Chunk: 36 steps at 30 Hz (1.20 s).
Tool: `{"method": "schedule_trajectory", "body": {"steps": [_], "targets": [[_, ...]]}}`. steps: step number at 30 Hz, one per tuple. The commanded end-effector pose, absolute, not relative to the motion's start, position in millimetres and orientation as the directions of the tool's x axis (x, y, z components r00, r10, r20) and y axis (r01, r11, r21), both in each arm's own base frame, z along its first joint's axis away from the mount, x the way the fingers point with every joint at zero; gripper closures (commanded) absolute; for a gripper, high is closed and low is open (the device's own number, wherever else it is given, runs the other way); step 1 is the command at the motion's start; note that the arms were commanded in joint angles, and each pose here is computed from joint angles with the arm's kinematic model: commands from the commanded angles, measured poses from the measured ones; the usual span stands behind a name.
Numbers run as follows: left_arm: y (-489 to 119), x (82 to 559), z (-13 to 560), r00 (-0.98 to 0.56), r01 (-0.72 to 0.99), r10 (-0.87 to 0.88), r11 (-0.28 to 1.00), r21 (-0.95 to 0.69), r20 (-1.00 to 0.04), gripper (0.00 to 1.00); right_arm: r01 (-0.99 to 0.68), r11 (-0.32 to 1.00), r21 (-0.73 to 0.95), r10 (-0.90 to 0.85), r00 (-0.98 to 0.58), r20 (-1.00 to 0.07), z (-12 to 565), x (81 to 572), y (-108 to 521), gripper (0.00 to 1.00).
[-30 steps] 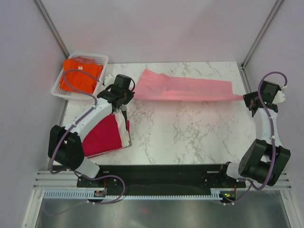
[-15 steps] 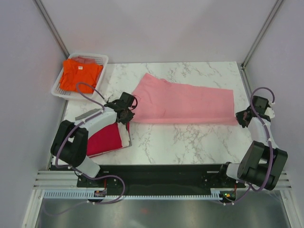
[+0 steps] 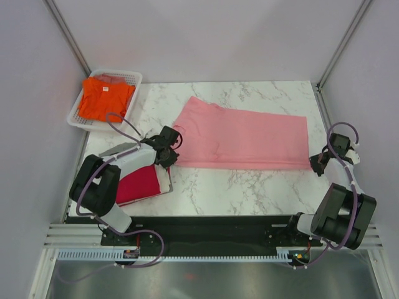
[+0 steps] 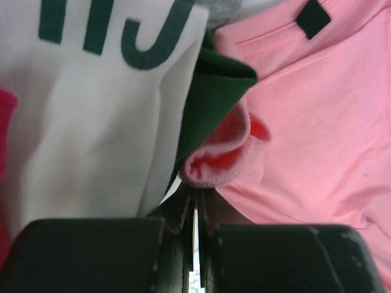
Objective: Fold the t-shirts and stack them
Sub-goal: Fold the tshirt
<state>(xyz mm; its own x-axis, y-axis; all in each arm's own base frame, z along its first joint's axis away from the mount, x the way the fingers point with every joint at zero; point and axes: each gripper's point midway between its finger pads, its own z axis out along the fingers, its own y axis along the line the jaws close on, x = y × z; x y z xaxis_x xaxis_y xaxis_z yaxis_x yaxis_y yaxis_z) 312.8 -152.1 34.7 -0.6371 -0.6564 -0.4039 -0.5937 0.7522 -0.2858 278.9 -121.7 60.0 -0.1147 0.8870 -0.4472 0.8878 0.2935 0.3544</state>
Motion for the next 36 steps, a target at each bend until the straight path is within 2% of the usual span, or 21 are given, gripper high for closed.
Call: {"method": "schedule_trajectory", "body": {"steps": [1, 8, 9, 11, 12, 13, 14, 15, 17, 20, 21, 26, 29, 32, 34, 36], "targets": [[-154.4, 308.0, 27.1, -0.619, -0.611, -0.681, 0.731, -0.303, -0.392, 0.97, 0.917, 0.252, 0.31, 0.874, -0.078, -0.479, 47.7, 260.9, -136.7, 0.98], [-172.0, 303.5, 22.3, -0.649, -0.574, -0.67, 0.742, -0.346, -0.361, 0.92, 0.907, 0.253, 0.336, 0.872, -0.063, -0.486, 51.9, 264.6, -149.6, 0.94], [-173.8, 303.3, 24.5, -0.648, -0.568, -0.672, 0.74, -0.36, -0.358, 0.84, 0.902, 0.259, 0.345, 0.872, -0.065, -0.486, 54.0, 268.3, -151.7, 0.94], [-177.5, 302.6, 25.8, -0.658, -0.534, -0.661, 0.747, -0.395, -0.36, 0.8, 0.897, 0.263, 0.356, 0.881, -0.074, -0.467, 52.3, 269.3, -153.2, 0.91], [-178.2, 303.2, 33.3, -0.65, -0.525, -0.666, 0.742, -0.417, -0.367, 0.75, 0.897, 0.258, 0.359, 0.883, -0.068, -0.465, 52.2, 267.9, -154.1, 0.88], [-175.5, 301.5, 34.4, -0.647, -0.522, -0.664, 0.744, -0.417, -0.376, 0.72, 0.893, 0.256, 0.371, 0.876, -0.052, -0.479, 58.1, 267.2, -157.2, 0.83], [-174.6, 300.6, 36.5, -0.653, -0.507, -0.651, 0.756, -0.415, -0.387, 0.67, 0.893, 0.257, 0.37, 0.871, -0.048, -0.489, 59.4, 265.1, -158.1, 0.66], [-174.0, 302.0, 45.7, -0.646, -0.491, -0.65, 0.756, -0.433, -0.401, 0.59, 0.885, 0.262, 0.386, 0.858, -0.031, -0.513, 69.5, 264.6, -160.1, 0.57], [-173.4, 300.5, 53.8, -0.654, -0.46, -0.631, 0.769, -0.443, -0.417, 0.52, 0.877, 0.267, 0.4, 0.842, -0.011, -0.539, 79.6, 262.7, -161.9, 0.39], [-172.2, 299.6, 76.1, -0.644, -0.412, -0.62, 0.775, -0.479, -0.449, 0.49, 0.842, 0.306, 0.444, 0.808, 0.018, -0.59, 107.7, 265.9, -164.0, 0.3], [-171.4, 298.7, 81.7, -0.643, -0.399, -0.614, 0.778, -0.484, -0.458, 0.44, 0.826, 0.326, 0.459, 0.792, 0.027, -0.61, 120.1, 266.7, -164.3, 0.29], [-172.4, 309.5, 127.0, -0.651, -0.28, -0.535, 0.829, -0.484, -0.539, 0.36, 0.72, 0.456, 0.523, 0.753, 0.0, -0.658, 157.4, 289.8, -154.3, 0.29], [-180.5, 327.6, 143.8, -0.683, -0.189, -0.462, 0.86, -0.474, -0.566, 0.33, 0.629, 0.556, 0.543, 0.749, -0.096, -0.655, 165.2, 312.2, -131.9, 0.35], [-190.9, 351.0, 164.7, -0.701, -0.072, -0.38, 0.88, -0.47, -0.603, 0.33, 0.576, 0.631, 0.52, 0.727, -0.206, -0.655, 162.0, 333.3, -110.1, 0.35], [-200.5, 370.1, 169.3, -0.726, -0.001, -0.329, 0.879, -0.478, -0.604, 0.33, 0.55, 0.668, 0.501, 0.716, -0.293, -0.634, 148.3, 348.1, -91.3, 0.35], [-201.8, 387.4, 160.3, -0.744, 0.002, -0.318, 0.878, -0.479, -0.588, 0.32, 0.529, 0.696, 0.485, 0.699, -0.345, -0.626, 141.6, 362.8, -79.8, 0.37]]}}
